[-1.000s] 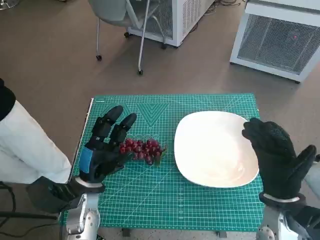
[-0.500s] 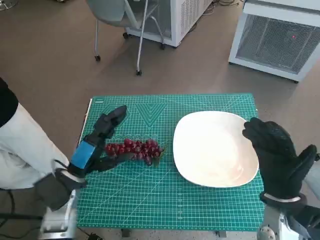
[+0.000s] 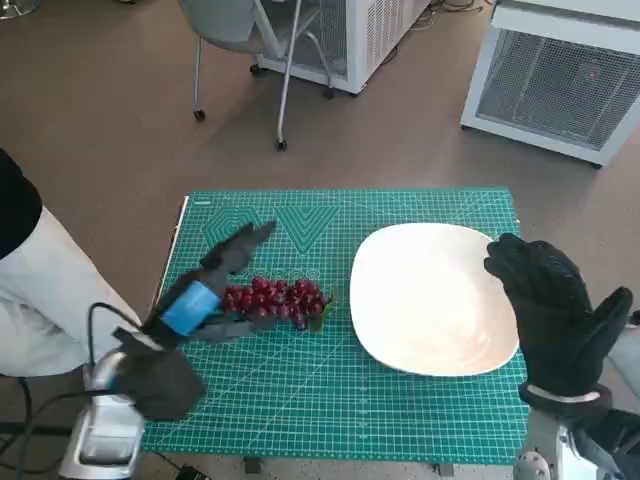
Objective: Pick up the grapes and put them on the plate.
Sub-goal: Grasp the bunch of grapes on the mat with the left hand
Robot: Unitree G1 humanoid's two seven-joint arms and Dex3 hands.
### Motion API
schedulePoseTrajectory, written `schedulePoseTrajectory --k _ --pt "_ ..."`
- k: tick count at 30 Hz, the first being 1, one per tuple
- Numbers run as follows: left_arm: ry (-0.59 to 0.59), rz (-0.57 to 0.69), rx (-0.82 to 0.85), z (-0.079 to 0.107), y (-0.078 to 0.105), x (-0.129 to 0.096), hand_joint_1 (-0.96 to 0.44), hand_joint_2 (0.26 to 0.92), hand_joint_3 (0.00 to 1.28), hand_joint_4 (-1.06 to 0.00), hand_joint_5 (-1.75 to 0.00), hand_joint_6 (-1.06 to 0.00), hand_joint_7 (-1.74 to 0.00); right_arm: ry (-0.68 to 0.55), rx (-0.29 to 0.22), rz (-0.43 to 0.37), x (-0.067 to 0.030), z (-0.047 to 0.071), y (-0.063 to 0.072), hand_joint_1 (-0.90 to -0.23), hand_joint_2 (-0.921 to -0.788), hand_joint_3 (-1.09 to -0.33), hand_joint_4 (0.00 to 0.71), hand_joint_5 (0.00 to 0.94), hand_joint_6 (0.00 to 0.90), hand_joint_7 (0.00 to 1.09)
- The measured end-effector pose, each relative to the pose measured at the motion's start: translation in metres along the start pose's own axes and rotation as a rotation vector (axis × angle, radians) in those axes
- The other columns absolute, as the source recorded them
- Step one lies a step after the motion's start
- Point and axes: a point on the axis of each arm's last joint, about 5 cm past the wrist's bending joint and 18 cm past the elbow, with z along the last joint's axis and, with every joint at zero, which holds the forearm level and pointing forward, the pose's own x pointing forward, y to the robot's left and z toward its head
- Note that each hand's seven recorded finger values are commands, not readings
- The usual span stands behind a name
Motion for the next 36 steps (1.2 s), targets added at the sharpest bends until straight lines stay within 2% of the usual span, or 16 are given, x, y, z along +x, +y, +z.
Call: schedulePoseTrajectory --k 15,36 --pt "0.200 -0.099 0.198 0.005 -0.015 0.025 -0.29 0.754 0.00 -0.08 0.00 -0.29 -0.01 -0.002 -0.002 0.002 -0.0001 0.000 -0.001 -0.380 -0.921 -0.520 0.448 0.494 0.227 0.88" --pt "0.391 -0.175 0.167 -0.010 -0.029 0.055 -0.20 0.764 0.00 -0.08 0.00 -0.29 0.00 -0.007 -0.004 0.005 -0.0010 0.002 -0.001 -0.381 -0.921 -0.523 0.439 0.508 0.225 0.89"
